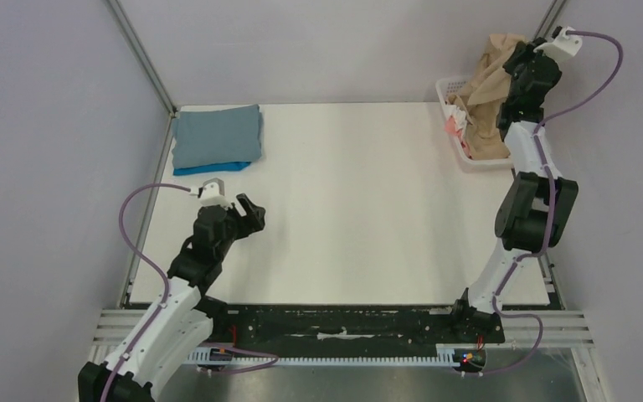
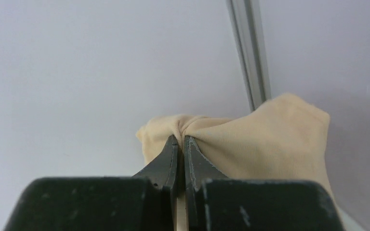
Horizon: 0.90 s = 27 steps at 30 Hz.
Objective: Fold and stack the t-shirts
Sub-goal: Grab crumpled tshirt from bin with the right arm, then move the tshirt to the center of the board
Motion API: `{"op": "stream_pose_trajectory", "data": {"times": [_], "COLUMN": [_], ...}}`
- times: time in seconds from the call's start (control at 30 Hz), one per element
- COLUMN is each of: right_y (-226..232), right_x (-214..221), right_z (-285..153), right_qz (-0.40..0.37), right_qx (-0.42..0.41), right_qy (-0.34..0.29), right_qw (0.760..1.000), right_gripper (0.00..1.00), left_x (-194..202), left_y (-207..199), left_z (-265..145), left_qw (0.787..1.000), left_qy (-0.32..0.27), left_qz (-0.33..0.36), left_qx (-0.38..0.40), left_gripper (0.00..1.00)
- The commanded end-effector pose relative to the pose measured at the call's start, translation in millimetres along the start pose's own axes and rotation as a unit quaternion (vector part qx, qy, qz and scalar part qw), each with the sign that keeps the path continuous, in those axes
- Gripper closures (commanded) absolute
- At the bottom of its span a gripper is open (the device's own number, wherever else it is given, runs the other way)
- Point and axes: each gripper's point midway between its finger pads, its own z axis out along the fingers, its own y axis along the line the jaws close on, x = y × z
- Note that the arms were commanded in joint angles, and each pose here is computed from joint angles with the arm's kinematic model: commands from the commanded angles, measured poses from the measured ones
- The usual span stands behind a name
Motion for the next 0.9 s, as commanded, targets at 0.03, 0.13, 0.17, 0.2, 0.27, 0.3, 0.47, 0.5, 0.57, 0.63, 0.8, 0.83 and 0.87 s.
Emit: {"op": "stream_pose_trajectory", "data": {"times": [0.03,0.13,0.17,0.2,0.27,0.3,0.47,0.5,0.57,0.63,0.8,0.83,0.87], "right_y": [89,146,170,187,223,239,302,315,341,359,372,367,361], "right_x": [-178,-218,-229,-239,-248,-251,-246,-248,-247,-241,-189,-172,-161], "right_z": [-57,-94,-110,-125,-158,-176,-247,-260,-288,-310,-352,-358,-367], "right_qz": [0.007,0.004,-0.008,-0.017,-0.026,-0.017,0.041,0.05,0.072,0.085,0.104,0.114,0.12], "right_qx": [-0.119,-0.221,-0.254,-0.269,-0.319,-0.348,-0.484,-0.513,-0.567,-0.598,-0.645,-0.648,-0.652], "right_qy": [-0.16,-0.162,-0.165,-0.165,-0.161,-0.157,-0.114,-0.106,-0.092,-0.078,-0.004,0.015,0.026], "right_qw": [0.98,0.962,0.953,0.949,0.934,0.924,0.867,0.851,0.816,0.793,0.757,0.753,0.748], "right_gripper": [1.0,1.0,1.0,1.0,1.0,1.0,1.0,1.0,1.0,1.0,1.0,1.0,1.0], "left_x": [-14,-16,-16,-16,-16,-16,-16,-16,-16,-14,-16,-17,-16], "left_y": [-11,-13,-14,-16,-19,-20,-24,-27,-29,-29,-29,-26,-25], "left_z": [-11,-15,-16,-17,-17,-17,-18,-19,-19,-20,-28,-31,-34], "left_qw": [0.999,0.999,0.999,0.999,0.998,0.998,0.998,0.997,0.997,0.997,0.996,0.996,0.995], "left_qy": [-0.027,-0.028,-0.026,-0.025,-0.024,-0.023,-0.015,-0.013,-0.009,-0.003,0.006,0.007,0.015], "left_qz": [-0.027,-0.028,-0.029,-0.029,-0.032,-0.032,-0.039,-0.04,-0.043,-0.05,-0.073,-0.085,-0.095], "left_qx": [0.026,0.031,0.033,0.039,0.045,0.047,0.053,0.06,0.064,0.062,0.052,0.04,0.033], "left_gripper": [0.14,0.14,0.14,0.14,0.14,0.14,0.14,0.14,0.14,0.14,0.14,0.14,0.14]}}
